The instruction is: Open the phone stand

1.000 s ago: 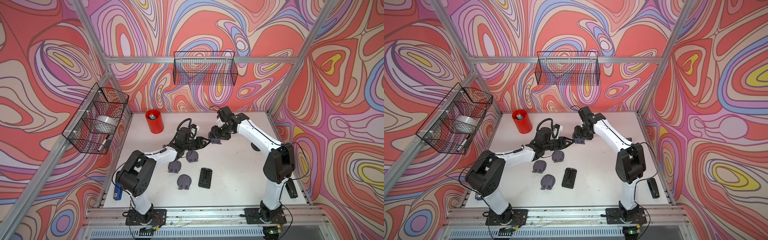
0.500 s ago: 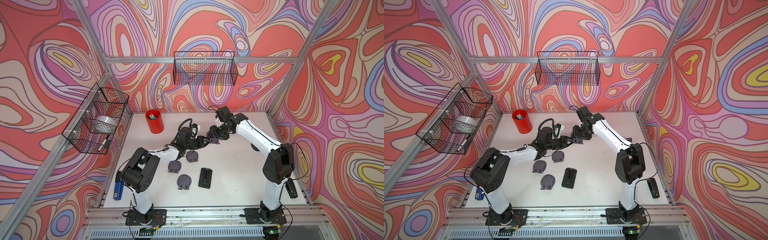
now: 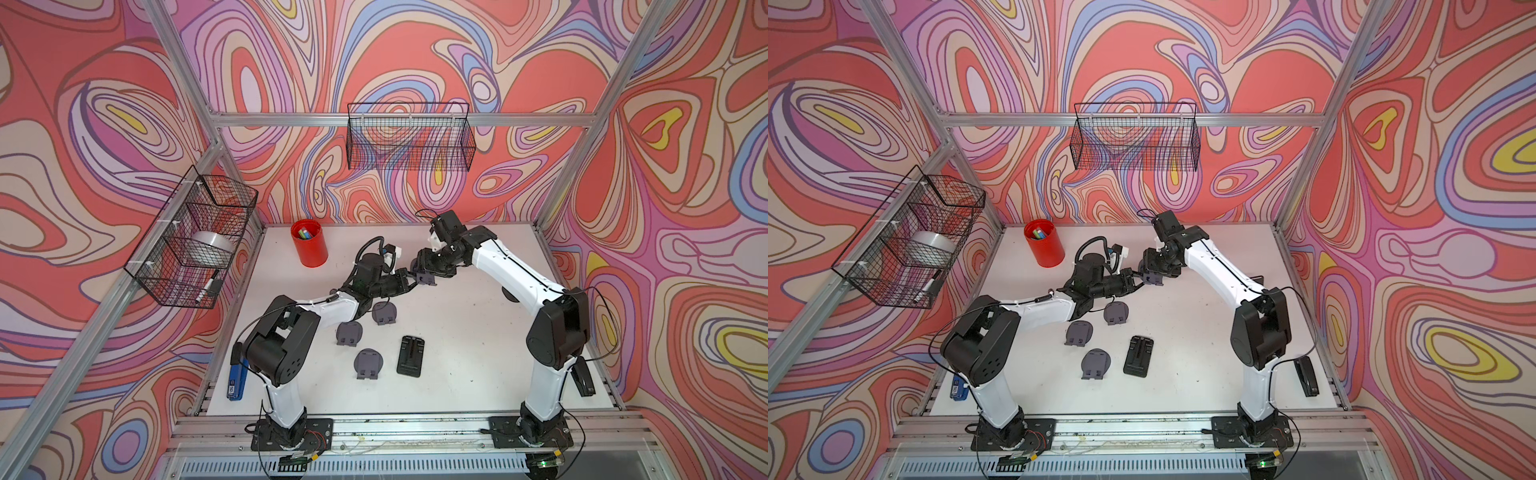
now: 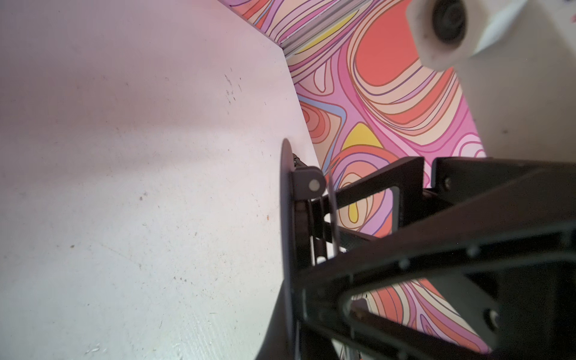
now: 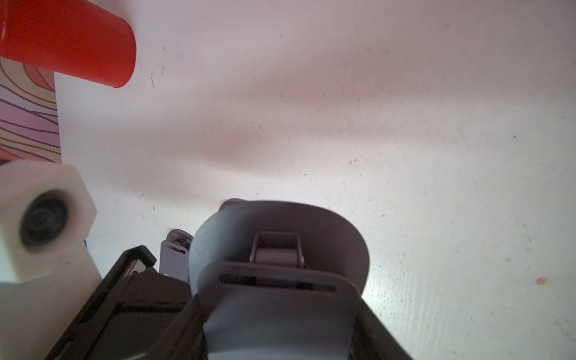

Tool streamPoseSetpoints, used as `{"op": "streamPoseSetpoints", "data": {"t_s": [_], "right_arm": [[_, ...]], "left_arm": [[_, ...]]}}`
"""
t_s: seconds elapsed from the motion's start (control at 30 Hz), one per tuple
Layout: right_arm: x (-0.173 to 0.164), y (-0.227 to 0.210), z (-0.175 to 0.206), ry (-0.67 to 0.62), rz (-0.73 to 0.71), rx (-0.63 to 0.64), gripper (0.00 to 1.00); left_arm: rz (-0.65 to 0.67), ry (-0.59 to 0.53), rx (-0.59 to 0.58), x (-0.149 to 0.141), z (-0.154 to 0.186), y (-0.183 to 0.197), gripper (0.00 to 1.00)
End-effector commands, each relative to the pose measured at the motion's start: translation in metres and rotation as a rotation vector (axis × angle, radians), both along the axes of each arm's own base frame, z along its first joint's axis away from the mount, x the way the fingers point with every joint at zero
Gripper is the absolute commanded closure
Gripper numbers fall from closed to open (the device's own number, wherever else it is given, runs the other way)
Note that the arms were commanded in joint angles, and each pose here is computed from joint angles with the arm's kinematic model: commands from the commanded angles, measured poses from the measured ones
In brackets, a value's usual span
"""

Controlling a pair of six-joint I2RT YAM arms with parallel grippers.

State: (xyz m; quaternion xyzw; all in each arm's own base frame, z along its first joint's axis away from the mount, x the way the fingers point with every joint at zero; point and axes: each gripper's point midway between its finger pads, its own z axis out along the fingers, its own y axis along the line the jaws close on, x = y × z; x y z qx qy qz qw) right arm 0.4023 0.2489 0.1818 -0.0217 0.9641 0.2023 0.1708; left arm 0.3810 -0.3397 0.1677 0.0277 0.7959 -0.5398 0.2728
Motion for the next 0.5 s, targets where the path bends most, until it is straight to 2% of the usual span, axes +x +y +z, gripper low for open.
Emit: {"op": "streamPoseSetpoints", "data": {"t_s": [0.0,0.47], "right_arm": [[-0.016,0.007,0.024,0.005,0.043,0.04,0.97],[-0.04,-0.004,0.065,0.102,0.153,0.066,0.98]], "left_arm": [[0.03,-0.105,-0.028,0.006,0.019,0.002,1.0],[0.015,-0.19,0.132,-0.003,-0.008,0.022,1.0]]}}
